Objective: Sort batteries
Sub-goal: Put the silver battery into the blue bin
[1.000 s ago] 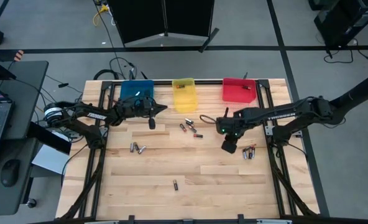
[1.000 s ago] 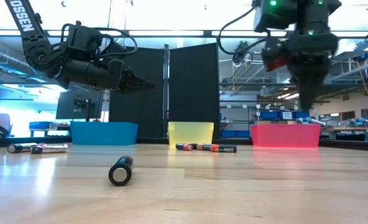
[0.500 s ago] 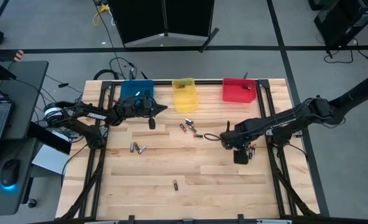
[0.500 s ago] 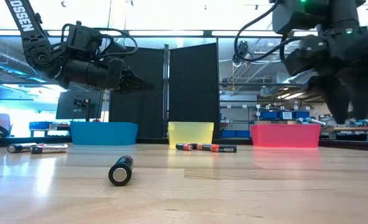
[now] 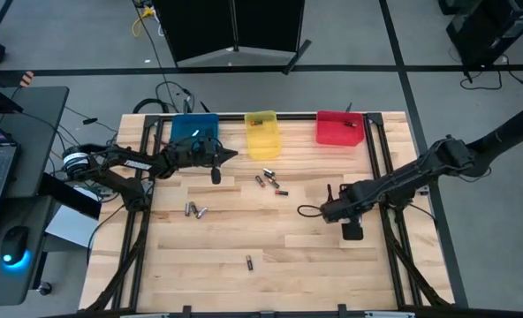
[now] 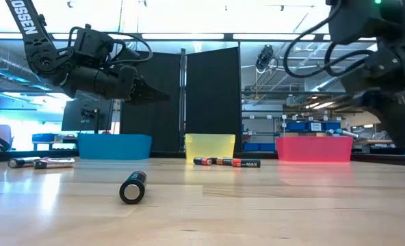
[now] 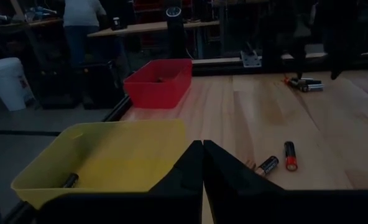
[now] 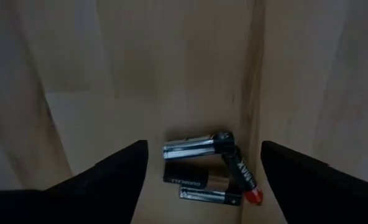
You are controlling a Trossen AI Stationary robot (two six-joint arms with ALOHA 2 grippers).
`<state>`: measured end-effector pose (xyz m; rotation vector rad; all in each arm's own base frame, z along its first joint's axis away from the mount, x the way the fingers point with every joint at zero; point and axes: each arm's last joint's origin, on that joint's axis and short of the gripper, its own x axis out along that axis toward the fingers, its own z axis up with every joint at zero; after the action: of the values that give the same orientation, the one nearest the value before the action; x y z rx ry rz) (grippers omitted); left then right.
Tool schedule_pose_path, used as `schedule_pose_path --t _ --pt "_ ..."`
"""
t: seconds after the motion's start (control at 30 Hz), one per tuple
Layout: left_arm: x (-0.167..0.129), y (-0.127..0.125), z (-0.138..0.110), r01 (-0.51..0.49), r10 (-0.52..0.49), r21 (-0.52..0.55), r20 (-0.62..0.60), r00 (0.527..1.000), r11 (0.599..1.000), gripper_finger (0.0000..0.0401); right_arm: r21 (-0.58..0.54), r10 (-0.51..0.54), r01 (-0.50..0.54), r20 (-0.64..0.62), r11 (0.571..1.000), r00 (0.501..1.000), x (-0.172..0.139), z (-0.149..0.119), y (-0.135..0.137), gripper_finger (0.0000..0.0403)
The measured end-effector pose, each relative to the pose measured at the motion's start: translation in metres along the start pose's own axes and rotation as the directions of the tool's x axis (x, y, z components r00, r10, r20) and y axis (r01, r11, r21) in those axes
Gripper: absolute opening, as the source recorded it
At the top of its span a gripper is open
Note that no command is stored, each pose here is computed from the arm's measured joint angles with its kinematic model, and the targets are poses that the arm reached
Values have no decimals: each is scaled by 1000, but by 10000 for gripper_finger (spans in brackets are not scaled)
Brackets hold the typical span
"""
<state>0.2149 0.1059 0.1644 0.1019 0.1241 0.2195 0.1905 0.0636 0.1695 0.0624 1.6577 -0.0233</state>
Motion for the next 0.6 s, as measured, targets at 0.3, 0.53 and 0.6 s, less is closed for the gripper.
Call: schedule_pose_path --t 0.3,0.53,0.6 --pt "0 0 -1 2 -2 -2 -10 1000 1000 16 -22 -15 15 -8 1000 1000 9 -4 2 342" --pt "0 0 -1 3 -3 -3 -14 1000 1000 16 -69 -10 10 11 998 1000 16 -6 5 346" --pt "0 0 -2 3 -3 -4 -16 1000 1000 16 -91 -15 15 4 996 1000 19 -9 6 346"
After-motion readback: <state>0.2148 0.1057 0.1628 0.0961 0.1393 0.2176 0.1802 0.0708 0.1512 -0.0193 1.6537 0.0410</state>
